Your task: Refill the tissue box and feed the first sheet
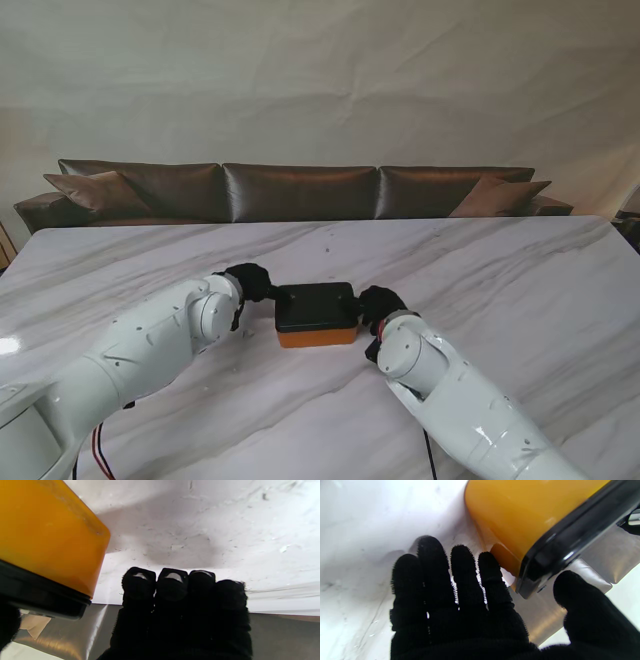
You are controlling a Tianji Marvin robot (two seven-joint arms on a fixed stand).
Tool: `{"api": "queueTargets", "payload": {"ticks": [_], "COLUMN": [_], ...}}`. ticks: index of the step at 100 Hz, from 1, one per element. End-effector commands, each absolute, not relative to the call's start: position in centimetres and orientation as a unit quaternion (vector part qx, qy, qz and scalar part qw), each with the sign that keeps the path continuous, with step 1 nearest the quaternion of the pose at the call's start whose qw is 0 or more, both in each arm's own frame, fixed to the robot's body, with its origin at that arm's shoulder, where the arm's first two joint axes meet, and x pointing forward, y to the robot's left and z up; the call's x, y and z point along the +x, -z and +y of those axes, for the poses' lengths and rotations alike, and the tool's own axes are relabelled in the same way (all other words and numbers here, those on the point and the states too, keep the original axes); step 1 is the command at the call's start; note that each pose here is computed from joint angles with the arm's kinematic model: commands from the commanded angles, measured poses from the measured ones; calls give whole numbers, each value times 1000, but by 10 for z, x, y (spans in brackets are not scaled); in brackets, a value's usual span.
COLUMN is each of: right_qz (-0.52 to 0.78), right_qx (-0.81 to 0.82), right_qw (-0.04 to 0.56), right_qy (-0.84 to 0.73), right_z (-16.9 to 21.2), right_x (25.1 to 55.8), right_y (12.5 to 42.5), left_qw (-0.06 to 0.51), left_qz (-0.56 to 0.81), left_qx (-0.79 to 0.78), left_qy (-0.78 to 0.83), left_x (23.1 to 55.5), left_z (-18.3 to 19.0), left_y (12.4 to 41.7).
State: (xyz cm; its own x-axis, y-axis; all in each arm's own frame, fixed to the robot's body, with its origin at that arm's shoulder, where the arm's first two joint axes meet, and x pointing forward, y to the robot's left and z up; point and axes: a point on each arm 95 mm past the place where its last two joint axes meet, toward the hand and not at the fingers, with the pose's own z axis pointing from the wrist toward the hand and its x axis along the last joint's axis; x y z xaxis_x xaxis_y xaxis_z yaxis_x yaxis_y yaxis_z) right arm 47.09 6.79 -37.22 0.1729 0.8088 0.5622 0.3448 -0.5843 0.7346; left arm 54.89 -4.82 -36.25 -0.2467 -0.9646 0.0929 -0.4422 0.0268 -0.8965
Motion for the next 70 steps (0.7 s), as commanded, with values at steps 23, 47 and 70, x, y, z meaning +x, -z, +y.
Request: {"api": "queueTargets", "payload": {"ticks": [23, 47, 70], "right_qz": [400, 400, 402], "right_qx": [737, 736, 735], "right_qw": [219, 219, 221], "right_qy": [-499, -501, -499], "right_z": [70, 72, 71], "right_x": [467, 466, 465], "right_y": [379, 379, 378], "left_qw": [247, 254, 269], "left_qz": [603, 557, 540], "left_qx": [-602, -612, -614], "left_qy": [461, 501, 509], "left_x": [522, 526, 526], "left_z": [-40, -39, -34], "left_y": [386, 364, 350]}}
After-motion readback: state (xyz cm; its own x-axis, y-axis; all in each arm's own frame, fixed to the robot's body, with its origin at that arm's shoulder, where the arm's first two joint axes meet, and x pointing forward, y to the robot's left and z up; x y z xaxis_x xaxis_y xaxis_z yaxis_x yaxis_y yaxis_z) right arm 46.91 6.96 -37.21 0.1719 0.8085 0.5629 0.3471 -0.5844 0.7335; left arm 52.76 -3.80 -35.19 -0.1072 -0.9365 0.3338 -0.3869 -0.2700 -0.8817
